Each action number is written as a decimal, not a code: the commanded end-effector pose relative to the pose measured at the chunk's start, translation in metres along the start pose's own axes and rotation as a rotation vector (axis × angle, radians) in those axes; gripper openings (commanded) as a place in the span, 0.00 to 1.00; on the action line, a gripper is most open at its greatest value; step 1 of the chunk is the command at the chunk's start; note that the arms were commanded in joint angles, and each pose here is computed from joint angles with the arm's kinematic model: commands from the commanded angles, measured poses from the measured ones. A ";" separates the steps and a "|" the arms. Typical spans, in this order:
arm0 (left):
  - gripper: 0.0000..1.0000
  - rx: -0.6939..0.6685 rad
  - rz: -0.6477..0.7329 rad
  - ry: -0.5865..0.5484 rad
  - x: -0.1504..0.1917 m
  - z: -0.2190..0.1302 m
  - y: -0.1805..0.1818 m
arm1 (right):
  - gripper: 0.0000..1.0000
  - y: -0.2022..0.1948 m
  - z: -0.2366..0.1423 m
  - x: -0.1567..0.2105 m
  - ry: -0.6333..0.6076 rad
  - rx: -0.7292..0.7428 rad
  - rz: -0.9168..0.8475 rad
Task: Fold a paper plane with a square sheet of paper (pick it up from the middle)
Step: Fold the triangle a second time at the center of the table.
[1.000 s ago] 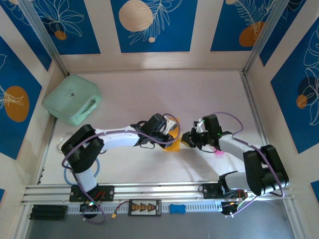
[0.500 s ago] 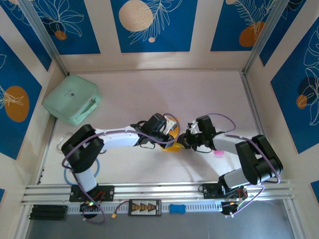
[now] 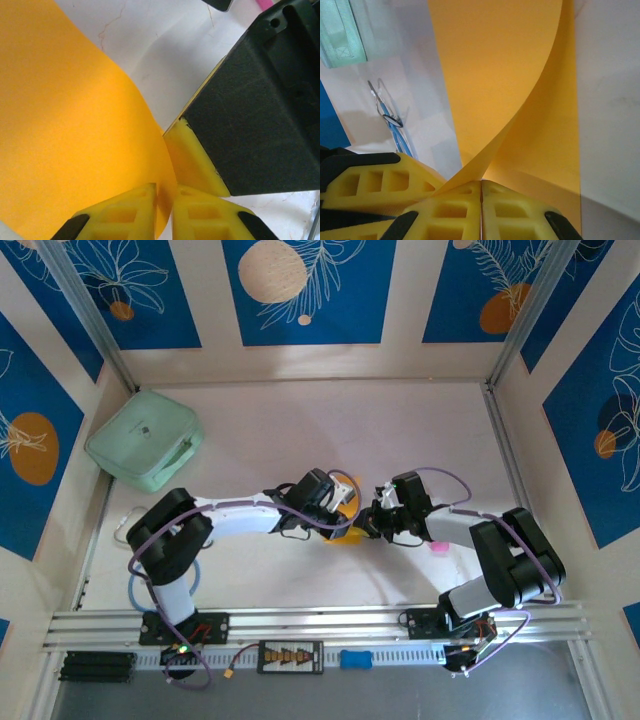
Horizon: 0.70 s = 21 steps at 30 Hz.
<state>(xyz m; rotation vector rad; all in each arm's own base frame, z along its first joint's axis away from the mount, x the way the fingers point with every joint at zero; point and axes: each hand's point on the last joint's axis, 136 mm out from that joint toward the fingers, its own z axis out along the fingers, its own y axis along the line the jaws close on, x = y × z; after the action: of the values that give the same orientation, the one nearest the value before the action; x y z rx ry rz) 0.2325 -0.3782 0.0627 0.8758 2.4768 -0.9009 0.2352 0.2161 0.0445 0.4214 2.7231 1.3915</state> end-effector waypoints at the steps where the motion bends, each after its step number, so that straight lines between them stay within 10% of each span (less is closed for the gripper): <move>1: 0.15 -0.024 0.011 -0.003 -0.004 0.000 0.008 | 0.10 0.006 0.002 0.001 0.018 -0.013 -0.001; 21: 0.19 -0.018 0.011 -0.032 -0.005 0.002 0.010 | 0.10 0.003 0.003 0.001 0.027 -0.005 0.005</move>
<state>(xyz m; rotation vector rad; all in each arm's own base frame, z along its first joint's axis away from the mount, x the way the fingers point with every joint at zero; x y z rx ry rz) 0.2392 -0.3779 0.0645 0.8563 2.4593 -0.8900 0.2340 0.2155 0.0397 0.4343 2.7394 1.3849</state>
